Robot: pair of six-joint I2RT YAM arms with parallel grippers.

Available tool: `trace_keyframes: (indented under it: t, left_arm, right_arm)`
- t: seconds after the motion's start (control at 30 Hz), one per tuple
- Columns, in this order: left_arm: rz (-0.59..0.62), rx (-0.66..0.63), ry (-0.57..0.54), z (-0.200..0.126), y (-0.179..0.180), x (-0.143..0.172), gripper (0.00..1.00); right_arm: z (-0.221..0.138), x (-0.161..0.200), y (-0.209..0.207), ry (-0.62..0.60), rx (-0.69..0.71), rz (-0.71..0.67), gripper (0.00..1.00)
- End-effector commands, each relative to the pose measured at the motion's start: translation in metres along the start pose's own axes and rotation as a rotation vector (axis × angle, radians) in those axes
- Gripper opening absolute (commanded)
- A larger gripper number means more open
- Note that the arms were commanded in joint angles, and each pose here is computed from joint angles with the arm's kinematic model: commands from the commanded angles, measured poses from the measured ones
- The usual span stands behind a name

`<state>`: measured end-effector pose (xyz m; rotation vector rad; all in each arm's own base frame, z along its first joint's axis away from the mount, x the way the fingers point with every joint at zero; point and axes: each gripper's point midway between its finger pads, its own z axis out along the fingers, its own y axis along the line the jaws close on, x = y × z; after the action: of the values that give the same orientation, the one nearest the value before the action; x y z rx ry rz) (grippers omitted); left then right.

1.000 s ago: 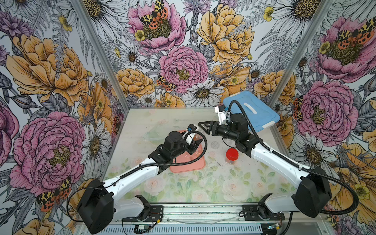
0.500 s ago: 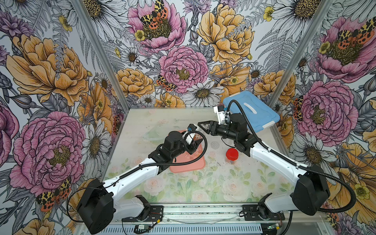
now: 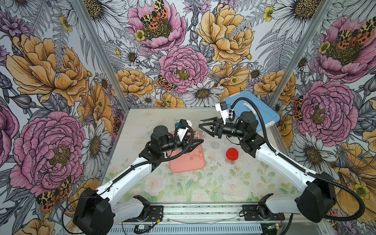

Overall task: Pour the candies out of the jar
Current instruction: Unscrew the lid from the jar.

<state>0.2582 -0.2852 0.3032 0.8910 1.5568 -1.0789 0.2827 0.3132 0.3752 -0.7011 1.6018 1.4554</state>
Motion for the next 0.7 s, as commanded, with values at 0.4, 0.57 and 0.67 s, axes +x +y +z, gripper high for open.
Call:
trace_keyframes:
  t: [0.4,0.57,0.67]
  left_arm:
    - [0.110,-0.344,0.070,0.004,0.038,0.017,0.00]
    - [0.158,-0.431,0.107,0.009,0.046,0.021,0.00]
    - [0.169,-0.457,0.125,0.010,0.049,0.023,0.00]
  right_arm:
    - [-0.046,-0.029,-0.057,-0.141,0.410,0.138,0.90]
    - [-0.038,-0.020,-0.065,-0.142,0.428,0.196,0.88]
    - [-0.029,-0.011,-0.067,-0.118,0.431,0.214,0.87]
